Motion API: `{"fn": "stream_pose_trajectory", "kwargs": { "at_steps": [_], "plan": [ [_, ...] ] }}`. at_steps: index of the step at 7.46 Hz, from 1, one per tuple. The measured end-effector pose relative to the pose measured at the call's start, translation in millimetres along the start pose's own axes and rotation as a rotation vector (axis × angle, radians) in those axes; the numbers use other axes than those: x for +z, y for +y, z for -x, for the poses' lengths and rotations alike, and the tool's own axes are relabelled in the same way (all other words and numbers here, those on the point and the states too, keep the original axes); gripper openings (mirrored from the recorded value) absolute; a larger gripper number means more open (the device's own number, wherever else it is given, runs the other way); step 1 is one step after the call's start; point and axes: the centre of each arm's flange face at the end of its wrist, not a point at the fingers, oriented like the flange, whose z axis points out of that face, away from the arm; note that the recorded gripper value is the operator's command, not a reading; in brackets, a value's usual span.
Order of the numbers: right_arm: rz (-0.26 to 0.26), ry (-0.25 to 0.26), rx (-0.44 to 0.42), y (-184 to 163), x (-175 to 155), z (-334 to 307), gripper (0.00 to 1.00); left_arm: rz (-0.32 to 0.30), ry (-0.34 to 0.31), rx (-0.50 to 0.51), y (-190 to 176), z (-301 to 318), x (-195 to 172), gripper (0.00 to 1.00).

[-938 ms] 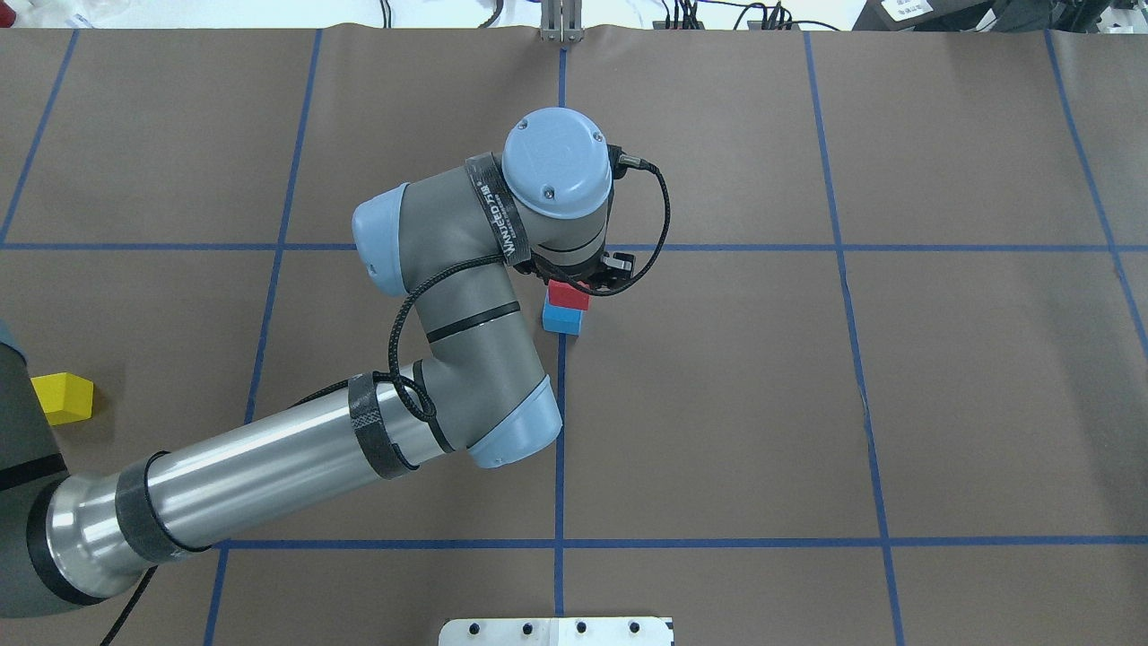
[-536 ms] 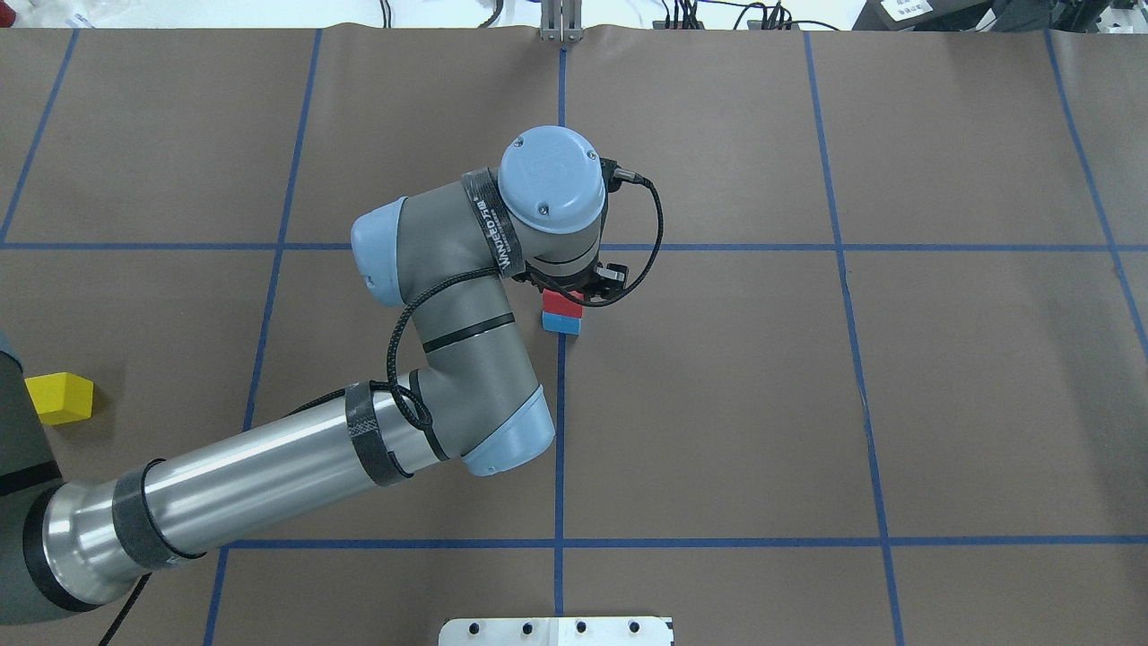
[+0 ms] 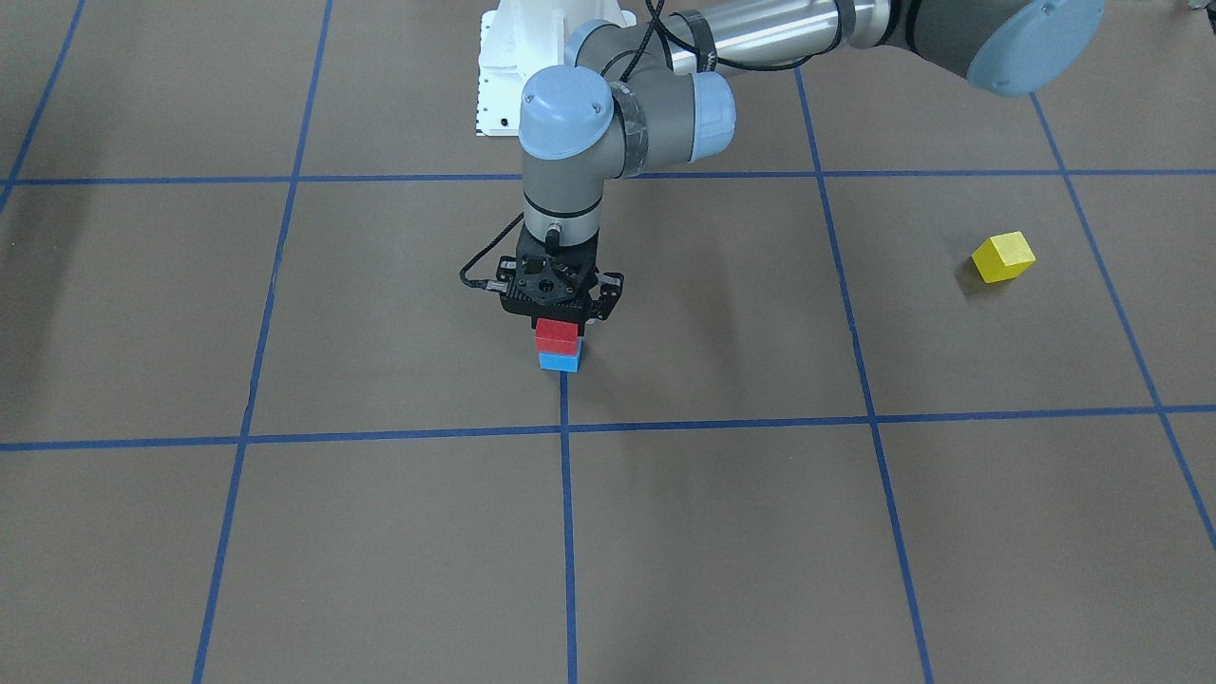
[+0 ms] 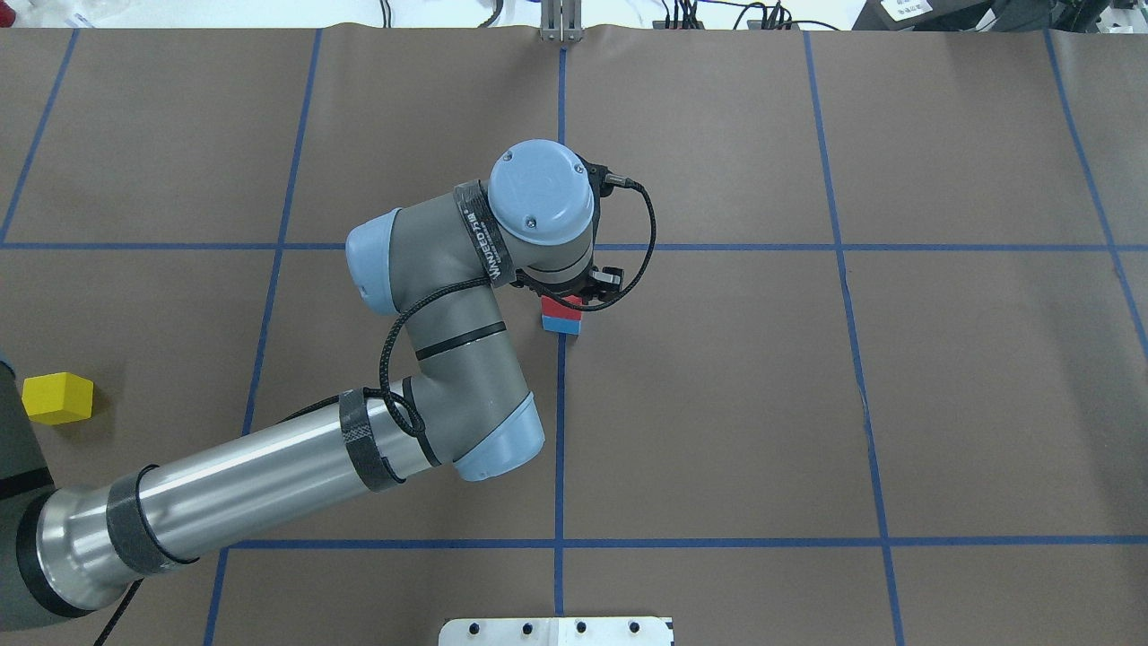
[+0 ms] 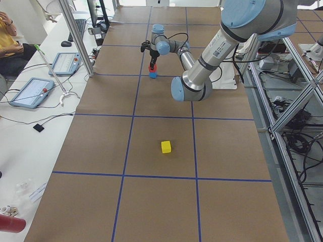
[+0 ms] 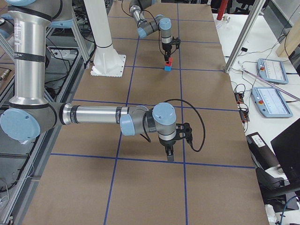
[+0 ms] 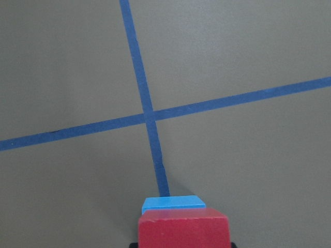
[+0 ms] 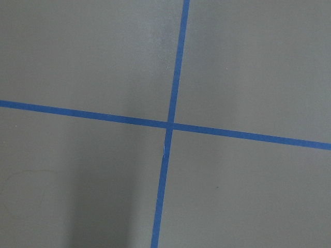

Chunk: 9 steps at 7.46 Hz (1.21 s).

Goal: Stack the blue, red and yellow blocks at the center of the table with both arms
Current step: 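Carry the red cube with the left gripper and lower it onto the blue cube, then open the left gripper and pull it back from the stack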

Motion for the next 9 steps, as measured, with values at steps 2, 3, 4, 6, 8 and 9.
{"fn": "stream_pose_trajectory", "kwargs": {
  "at_steps": [2,3,4,6,8,9],
  "plan": [
    [-0.001,-0.001,-0.001,-1,0,0,1.0,-0.003,0.0,0.001,0,0,0,0.99],
    [-0.002,0.0,-0.002,-2,-1,1,1.0,-0.005,0.002,0.002,0,0,0,0.99],
    [-0.003,0.0,-0.002,-3,-1,1,1.0,-0.008,0.007,0.004,1,1,1,0.99],
    [-0.005,0.0,-0.002,-4,-2,2,1.0,-0.018,0.024,0.011,2,4,1,0.99],
    [-0.004,0.0,-0.002,-4,-2,1,1.0,-0.053,0.052,0.05,-2,22,-27,0.99],
    [-0.004,0.0,-0.002,-4,-1,1,1.0,-0.076,0.058,0.065,3,51,-47,0.99]
  ]
}}
